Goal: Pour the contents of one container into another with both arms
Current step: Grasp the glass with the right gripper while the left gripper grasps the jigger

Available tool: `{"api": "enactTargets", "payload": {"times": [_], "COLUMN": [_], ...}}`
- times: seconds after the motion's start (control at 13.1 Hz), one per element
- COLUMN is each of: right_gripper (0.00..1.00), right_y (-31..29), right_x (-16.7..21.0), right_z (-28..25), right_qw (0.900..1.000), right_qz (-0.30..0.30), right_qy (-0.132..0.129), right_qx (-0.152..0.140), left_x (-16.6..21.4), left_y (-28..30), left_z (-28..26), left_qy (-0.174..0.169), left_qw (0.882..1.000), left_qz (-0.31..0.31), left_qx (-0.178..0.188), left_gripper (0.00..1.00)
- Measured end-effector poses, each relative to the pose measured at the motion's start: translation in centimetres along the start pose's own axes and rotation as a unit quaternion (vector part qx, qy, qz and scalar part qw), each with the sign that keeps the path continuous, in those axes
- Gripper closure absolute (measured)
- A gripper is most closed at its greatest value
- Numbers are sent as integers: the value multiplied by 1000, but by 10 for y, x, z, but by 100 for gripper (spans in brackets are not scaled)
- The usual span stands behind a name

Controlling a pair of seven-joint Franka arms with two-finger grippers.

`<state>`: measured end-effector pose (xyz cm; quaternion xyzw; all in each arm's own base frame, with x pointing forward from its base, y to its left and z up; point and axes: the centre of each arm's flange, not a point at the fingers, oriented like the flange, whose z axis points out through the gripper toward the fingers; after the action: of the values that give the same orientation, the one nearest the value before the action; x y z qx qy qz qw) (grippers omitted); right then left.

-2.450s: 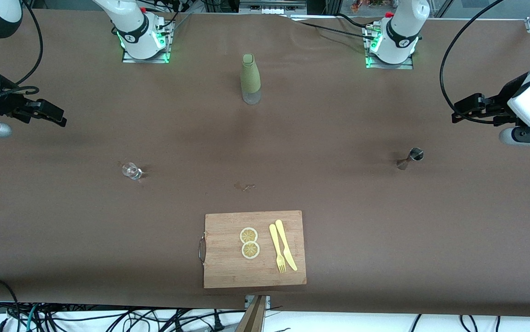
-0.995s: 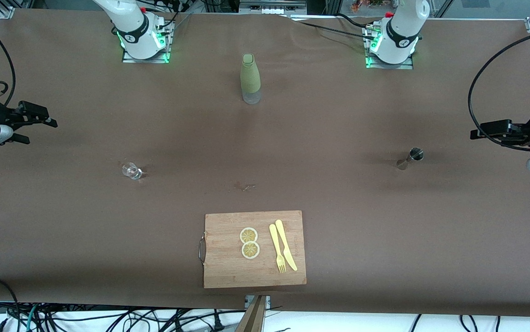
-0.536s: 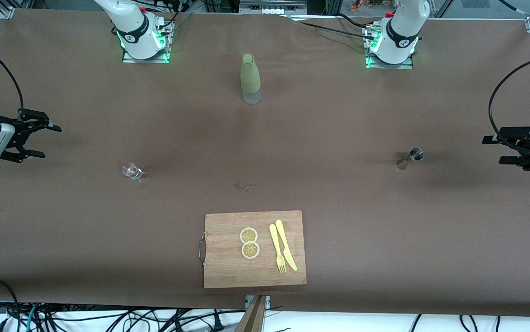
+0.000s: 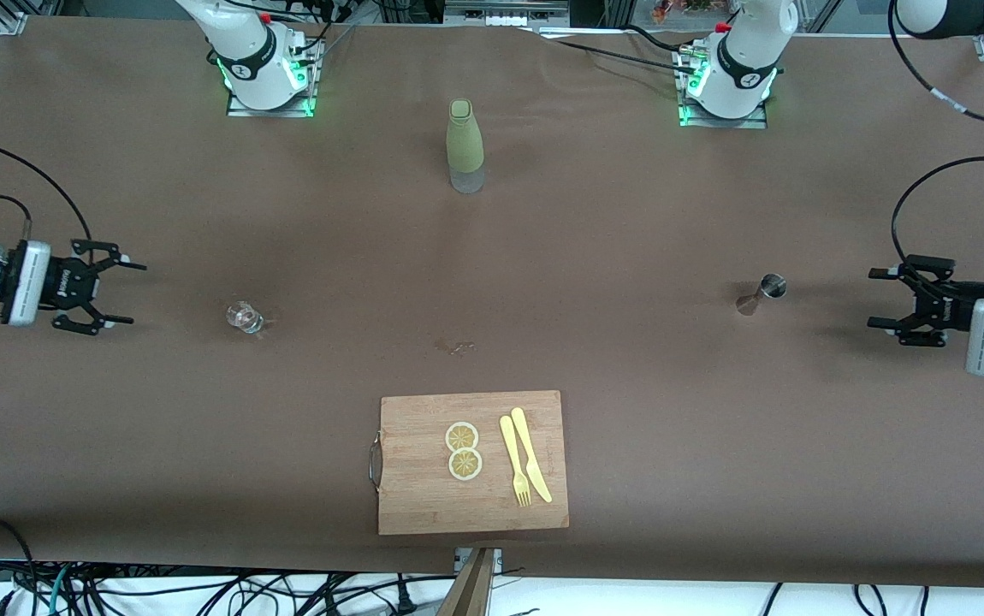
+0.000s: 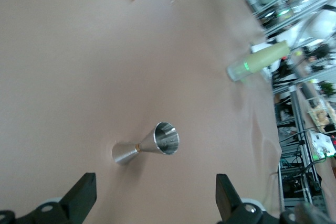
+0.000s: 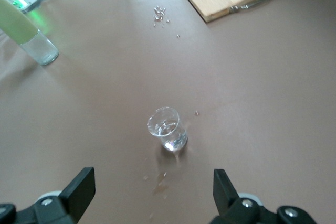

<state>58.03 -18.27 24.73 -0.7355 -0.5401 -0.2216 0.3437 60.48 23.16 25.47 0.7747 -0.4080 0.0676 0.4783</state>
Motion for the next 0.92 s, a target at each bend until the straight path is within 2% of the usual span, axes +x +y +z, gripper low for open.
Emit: {"api": "enactTargets", "payload": {"times": [0.15,0.31,0.61,0.92], "right_gripper": [0,0,0,0], "right_y": [9,13,14,14], "right_x": [-34,-62,-79,-78], "right_z": [40,76,120,156], "right_qw": [998,995,985,976], "right_qz": [-32,-52,-97,-131], "right_qy": [46,83,142,175], "right_qx": [4,9,9,13], "left_x": [-37,-67,-122,-151], "left_y": [-23,-42,-63,-71], "left_z": [20,40,88,135], "left_qy": [54,107,199,264], "left_qw": [996,985,951,918], "left_qz": [66,135,237,296], "left_qx": [-16,-19,-15,1], "left_gripper": [0,0,0,0]}}
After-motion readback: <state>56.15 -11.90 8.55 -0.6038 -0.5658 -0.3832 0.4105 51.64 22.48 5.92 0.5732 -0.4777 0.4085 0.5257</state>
